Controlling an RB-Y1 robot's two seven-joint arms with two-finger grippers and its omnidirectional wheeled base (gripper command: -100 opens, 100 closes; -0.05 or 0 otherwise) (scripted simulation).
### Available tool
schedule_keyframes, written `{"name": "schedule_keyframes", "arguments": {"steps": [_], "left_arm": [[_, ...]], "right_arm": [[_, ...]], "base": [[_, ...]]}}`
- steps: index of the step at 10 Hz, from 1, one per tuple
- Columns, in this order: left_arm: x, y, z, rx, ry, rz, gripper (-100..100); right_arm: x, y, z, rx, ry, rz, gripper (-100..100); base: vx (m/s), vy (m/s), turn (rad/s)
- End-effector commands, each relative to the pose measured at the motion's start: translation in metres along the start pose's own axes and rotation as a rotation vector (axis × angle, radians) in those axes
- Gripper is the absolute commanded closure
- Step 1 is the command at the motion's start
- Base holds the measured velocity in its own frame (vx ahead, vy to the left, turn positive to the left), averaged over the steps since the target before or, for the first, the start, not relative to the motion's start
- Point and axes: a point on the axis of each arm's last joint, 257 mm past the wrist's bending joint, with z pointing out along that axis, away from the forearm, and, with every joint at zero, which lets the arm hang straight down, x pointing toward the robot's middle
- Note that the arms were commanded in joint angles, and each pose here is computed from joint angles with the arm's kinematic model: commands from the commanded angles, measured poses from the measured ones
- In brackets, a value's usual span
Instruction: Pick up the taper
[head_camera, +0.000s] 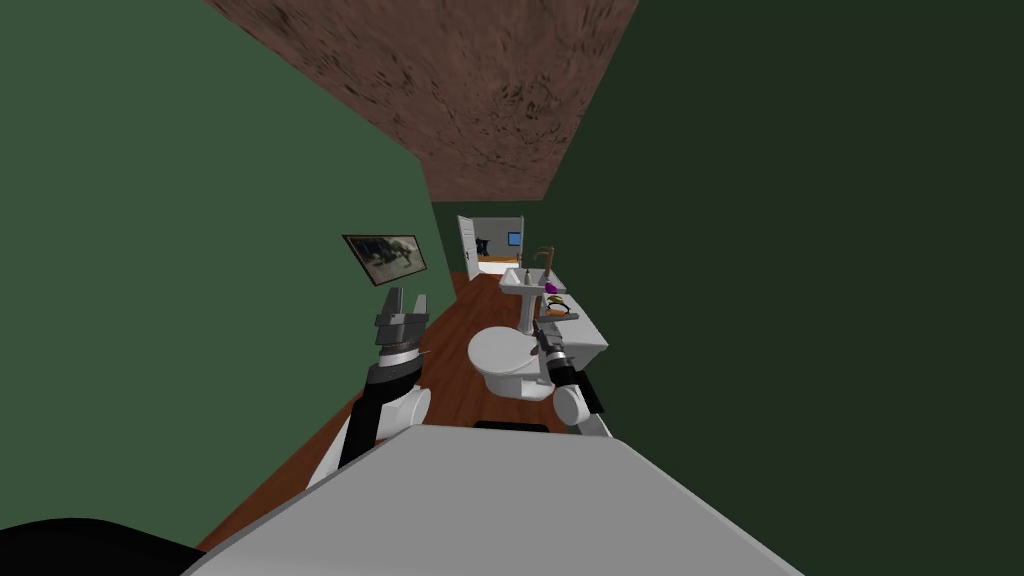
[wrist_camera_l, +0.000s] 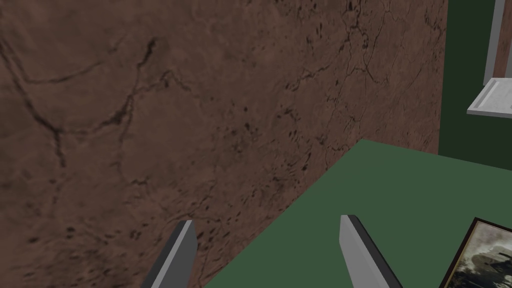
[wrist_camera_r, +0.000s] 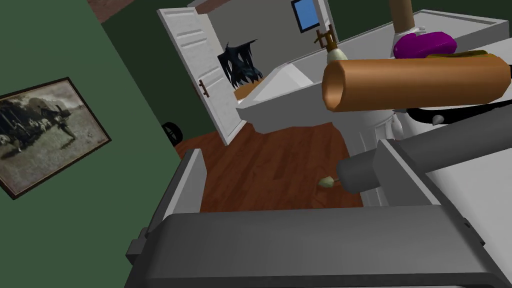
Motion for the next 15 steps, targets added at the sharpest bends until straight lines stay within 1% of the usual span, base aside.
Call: {"name": "schedule_keyframes", "arguments": {"steps": [1,2,3,4,5,6,7,8,9,10,11,12,13,14,15], "left_arm": [[0.000,0.000,0.000,0.000,0.000,0.000,0],[0.000,0.000,0.000,0.000,0.000,0.000,0],[0.000,0.000,0.000,0.000,0.000,0.000,0],[0.000,0.000,0.000,0.000,0.000,0.000,0],[0.000,0.000,0.000,0.000,0.000,0.000,0],[0.000,0.000,0.000,0.000,0.000,0.000,0],[0.000,0.000,0.000,0.000,0.000,0.000,0],[0.000,0.000,0.000,0.000,0.000,0.000,0],[0.000,0.000,0.000,0.000,0.000,0.000,0],[0.000,0.000,0.000,0.000,0.000,0.000,0],[0.000,0.000,0.000,0.000,0.000,0.000,0],[0.000,0.000,0.000,0.000,0.000,0.000,0],[0.000,0.000,0.000,0.000,0.000,0.000,0],[0.000,0.000,0.000,0.000,0.000,0.000,0],[0.000,0.000,0.000,0.000,0.000,0.000,0]], "right_arm": [[-0.007,-0.001,0.000,0.002,-0.016,0.064,-100],[-0.019,-0.004,0.001,0.004,-0.044,0.139,-100],[-0.019,-0.004,0.001,0.003,-0.044,0.166,-100],[-0.030,-0.007,0.002,0.002,-0.070,0.235,-100],[-0.031,-0.007,0.002,0.001,-0.071,0.262,-100],[-0.041,-0.009,0.003,-0.002,-0.094,0.330,-100],[-0.041,-0.009,0.003,-0.004,-0.095,0.361,-100],[-0.051,-0.012,0.004,-0.010,-0.116,0.431,-100],[-0.051,-0.012,0.004,-0.011,-0.116,0.453,-100],[-0.060,-0.014,0.005,-0.019,-0.135,0.523,-100],[-0.060,-0.014,0.005,-0.020,-0.135,0.541,-100],[-0.068,-0.015,0.005,-0.029,-0.152,0.612,-100],[-0.068,-0.015,0.005,-0.030,-0.152,0.625,-100],[-0.075,-0.017,0.006,-0.041,-0.167,0.699,-100],[-0.075,-0.017,0.006,-0.042,-0.167,0.705,-100]], "base": [[0.002,-0.023,-0.003],[0.003,-0.029,-0.019],[0.004,-0.024,-0.005],[0.015,-0.027,-0.019],[0.012,-0.023,-0.013],[0.020,-0.032,-0.025],[0.021,-0.027,-0.009],[0.025,-0.027,-0.032],[0.027,-0.024,-0.012],[0.036,-0.032,-0.030],[0.031,-0.027,-0.014],[0.037,-0.024,-0.037],[0.035,-0.023,-0.015],[0.036,-0.042,-0.034],[0.036,-0.031,-0.013]]}}
